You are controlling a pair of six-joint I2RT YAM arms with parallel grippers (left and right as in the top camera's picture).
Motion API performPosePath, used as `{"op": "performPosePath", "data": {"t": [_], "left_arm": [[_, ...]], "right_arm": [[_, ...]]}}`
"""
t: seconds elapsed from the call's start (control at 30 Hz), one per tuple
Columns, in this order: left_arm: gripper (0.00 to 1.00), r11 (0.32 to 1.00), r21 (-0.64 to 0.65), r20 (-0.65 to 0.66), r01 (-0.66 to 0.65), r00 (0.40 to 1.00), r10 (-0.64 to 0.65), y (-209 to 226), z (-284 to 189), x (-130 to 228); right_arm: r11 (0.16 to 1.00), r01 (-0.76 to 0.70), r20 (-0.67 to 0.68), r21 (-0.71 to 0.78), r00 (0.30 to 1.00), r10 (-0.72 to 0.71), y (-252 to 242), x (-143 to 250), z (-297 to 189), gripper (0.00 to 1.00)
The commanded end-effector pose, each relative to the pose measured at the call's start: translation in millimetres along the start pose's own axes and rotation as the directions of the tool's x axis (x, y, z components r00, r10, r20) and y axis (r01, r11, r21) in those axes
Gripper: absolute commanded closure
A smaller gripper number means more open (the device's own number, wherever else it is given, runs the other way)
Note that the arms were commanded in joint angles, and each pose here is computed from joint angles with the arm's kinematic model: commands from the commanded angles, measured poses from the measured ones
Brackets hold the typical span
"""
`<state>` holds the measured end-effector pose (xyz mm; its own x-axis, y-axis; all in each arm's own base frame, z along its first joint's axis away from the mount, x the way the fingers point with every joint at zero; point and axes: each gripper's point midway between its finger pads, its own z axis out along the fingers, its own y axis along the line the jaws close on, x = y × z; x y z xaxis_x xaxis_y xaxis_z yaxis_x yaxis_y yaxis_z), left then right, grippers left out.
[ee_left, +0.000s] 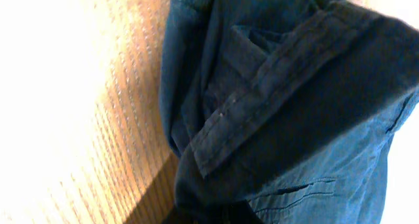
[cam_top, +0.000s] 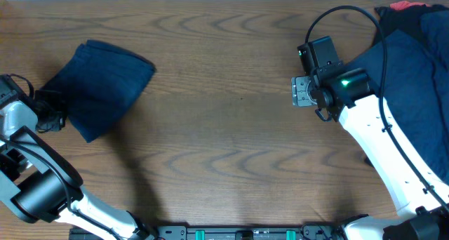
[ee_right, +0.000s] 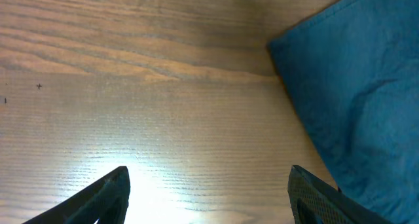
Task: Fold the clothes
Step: 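Drag the folded shorts to the left side of the table with the left gripper, then release the shorts and lift the left gripper away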
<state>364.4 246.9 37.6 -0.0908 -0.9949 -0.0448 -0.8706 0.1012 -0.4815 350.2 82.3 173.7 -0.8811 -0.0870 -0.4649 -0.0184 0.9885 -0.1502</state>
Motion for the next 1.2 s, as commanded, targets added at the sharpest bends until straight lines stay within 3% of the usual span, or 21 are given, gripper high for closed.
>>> {"op": "performPosePath", "data": {"t": [0.0, 0.13, 0.2, 0.3, 0.6, 0.8, 0.93, 1.0, 1.17], "left_arm": [[0.94, 0.995, -0.024, -0.002, 0.099, 0.995, -0.099, 5.9, -6.0, 3.6], [0.94, 0.992, -0.036, -0.013, 0.121, 0.992, -0.122, 8.8, -6.1, 6.6], [0.79, 0.991, -0.045, -0.025, 0.126, 0.992, -0.127, 10.8, -6.2, 9.7], [0.71, 0.99, -0.043, -0.059, 0.132, 0.989, -0.134, 10.8, -6.5, 16.5], [0.63, 0.982, -0.003, -0.282, 0.188, 0.942, -0.182, 1.7, -14.2, 59.1], [0.62, 0.98, -0.095, -0.216, 0.177, 0.957, -0.194, 19.5, -21.1, 55.3], [0.6, 0.994, -0.036, -0.177, 0.103, 0.978, -0.108, 6.9, -36.5, 48.8], [0.6, 0.999, 0.016, -0.162, 0.032, 0.986, -0.028, -3.7, -49.6, 48.3], [0.59, 0.959, 0.167, -0.099, -0.23, 0.964, 0.248, -41.2, -95.6, 66.2]], "right_arm": [[1.0, -0.009, 0.015, 0.022, 1.0, 0.009, -8.2, -2.5, -4.5, 0.25], [1.0, -0.01, 0.017, 0.021, 1.0, 0.01, -7.9, -3.1, -4.5, 0.25], [1.0, -0.009, 0.014, 0.022, 1.0, 0.009, -8.0, -2.2, -4.5, 0.24], [1.0, -0.008, 0.01, 0.023, 1.0, 0.008, -8.4, -1.2, -4.4, 0.24], [1.0, -0.008, 0.01, 0.024, 1.0, 0.008, -8.4, -1.3, -4.4, 0.22], [1.0, -0.007, 0.009, 0.024, 1.0, 0.007, -8.5, -1.0, -4.4, 0.22], [1.0, -0.016, 0.006, 0.025, 1.0, 0.016, -11.2, -1.1, -3.7, 0.2], [1.0, -0.028, 0.0, -0.011, 1.0, 0.028, -7.9, -1.2, -2.8, 0.01], [0.972, -0.094, -0.02, -0.217, 0.996, 0.092, 10.7, -8.2, -1.9, 0.01]]}}
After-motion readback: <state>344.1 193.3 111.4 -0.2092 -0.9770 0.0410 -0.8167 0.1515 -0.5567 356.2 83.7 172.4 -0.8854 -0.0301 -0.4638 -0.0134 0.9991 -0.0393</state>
